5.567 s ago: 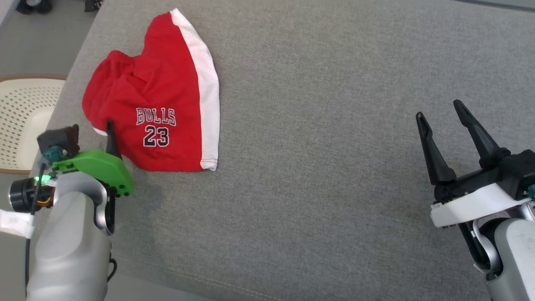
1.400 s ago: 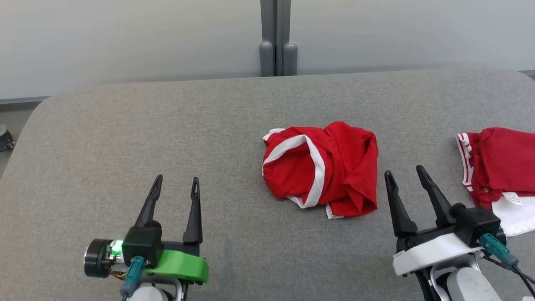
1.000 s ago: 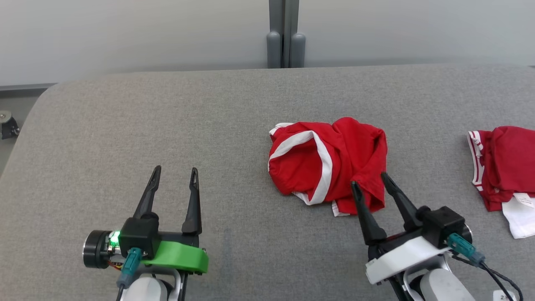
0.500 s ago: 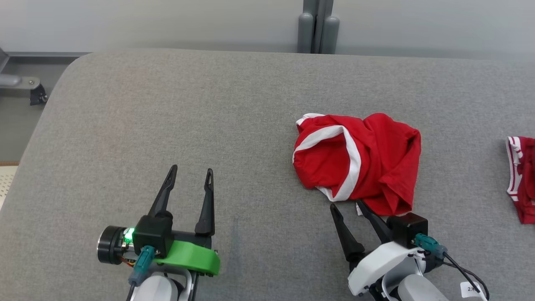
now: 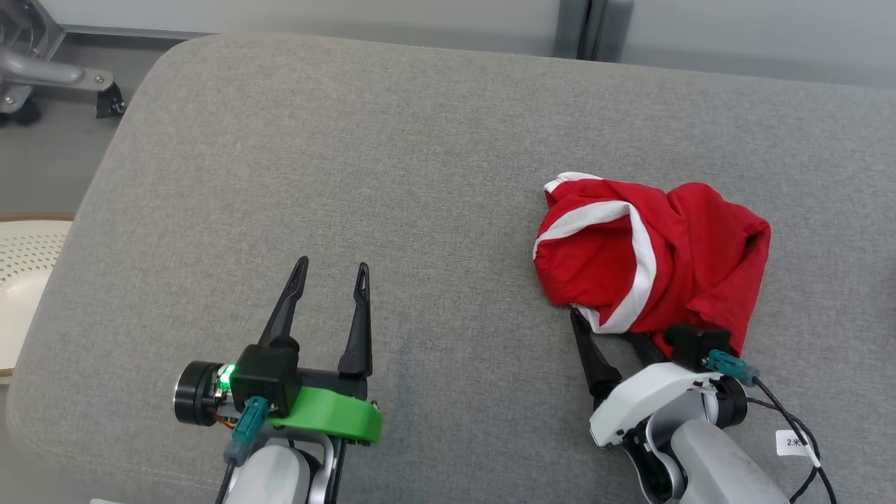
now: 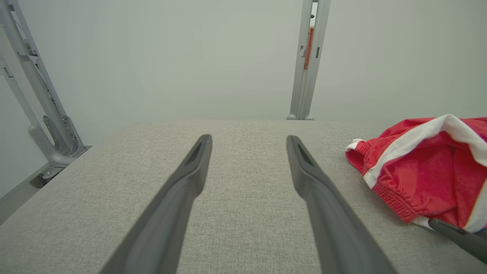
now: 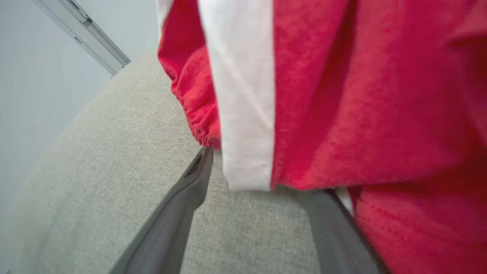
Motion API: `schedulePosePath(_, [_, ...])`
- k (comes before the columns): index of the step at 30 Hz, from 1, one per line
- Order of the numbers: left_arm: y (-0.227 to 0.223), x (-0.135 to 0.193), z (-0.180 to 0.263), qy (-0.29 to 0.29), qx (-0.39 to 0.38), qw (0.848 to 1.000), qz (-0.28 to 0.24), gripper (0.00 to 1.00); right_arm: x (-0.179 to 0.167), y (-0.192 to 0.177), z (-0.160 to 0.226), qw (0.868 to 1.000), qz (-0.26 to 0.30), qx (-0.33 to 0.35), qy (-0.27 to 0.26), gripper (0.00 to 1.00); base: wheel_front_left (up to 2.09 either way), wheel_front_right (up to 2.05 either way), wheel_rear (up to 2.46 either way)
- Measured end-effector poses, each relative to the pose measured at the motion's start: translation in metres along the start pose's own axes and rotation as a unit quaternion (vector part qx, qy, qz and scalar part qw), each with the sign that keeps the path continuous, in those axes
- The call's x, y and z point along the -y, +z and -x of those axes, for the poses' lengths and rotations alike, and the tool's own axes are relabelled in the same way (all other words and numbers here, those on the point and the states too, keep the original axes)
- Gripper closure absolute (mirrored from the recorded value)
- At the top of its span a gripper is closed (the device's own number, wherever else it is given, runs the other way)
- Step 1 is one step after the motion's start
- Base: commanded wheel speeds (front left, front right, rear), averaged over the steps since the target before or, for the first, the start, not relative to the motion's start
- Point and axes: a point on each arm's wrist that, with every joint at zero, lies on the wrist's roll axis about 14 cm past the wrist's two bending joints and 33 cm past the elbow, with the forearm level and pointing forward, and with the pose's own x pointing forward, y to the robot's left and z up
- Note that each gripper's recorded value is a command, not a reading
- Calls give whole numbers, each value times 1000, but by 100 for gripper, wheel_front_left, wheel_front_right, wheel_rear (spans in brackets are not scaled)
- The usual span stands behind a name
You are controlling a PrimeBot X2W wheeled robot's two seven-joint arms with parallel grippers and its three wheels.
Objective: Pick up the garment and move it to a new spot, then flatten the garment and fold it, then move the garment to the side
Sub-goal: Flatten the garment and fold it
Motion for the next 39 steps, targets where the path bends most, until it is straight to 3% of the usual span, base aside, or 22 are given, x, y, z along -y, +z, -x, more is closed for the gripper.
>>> schedulePosePath(3, [-4, -5, 2, 9, -6, 1000, -2, 0, -2, -3, -6, 1000, -2, -6, 5, 0, 0, 0, 0])
schedulePosePath(4, [-5, -6, 2, 11, -8, 1000, -3, 0, -3, -4, -7, 1000, -2, -8, 6, 28, 0, 0, 0])
schedulePosePath(5, [-6, -7, 3, 12, -10, 1000, -3, 0, -3, -4, -8, 1000, -1, -9, 6, 73, 0, 0, 0])
schedulePosePath(6, [-6, -8, 3, 14, -10, 1000, -3, 0, -3, -3, -10, 1000, -2, -7, 6, 100, 0, 0, 0])
schedulePosePath(17, [-4, 5, 2, -4, -6, 1000, 2, 0, 13, 6, 16, 999, 35, 5, -17, 100, 0, 0, 0])
schedulePosePath(24, [0, 28, 0, -38, 2, 999, 12, 0, 57, 36, 55, 984, 174, -29, -30, 100, 0, 0, 0])
schedulePosePath(28, [5, 43, -2, -59, 9, 998, 18, 0, 87, 68, 85, 959, 274, -63, -46, 100, 0, 0, 0])
schedulePosePath(33, [9, 62, -4, -85, 15, 996, 26, 0, 118, 106, 130, 910, 396, -100, -73, 100, 0, 0, 0])
schedulePosePath(36, [11, 72, -4, -100, 18, 994, 29, 0, 133, 115, 154, 883, 445, -124, -89, 100, 0, 0, 0])
schedulePosePath(39, [13, 78, -5, -108, 20, 994, 31, 0, 142, 111, 171, 870, 462, -142, -98, 100, 0, 0, 0])
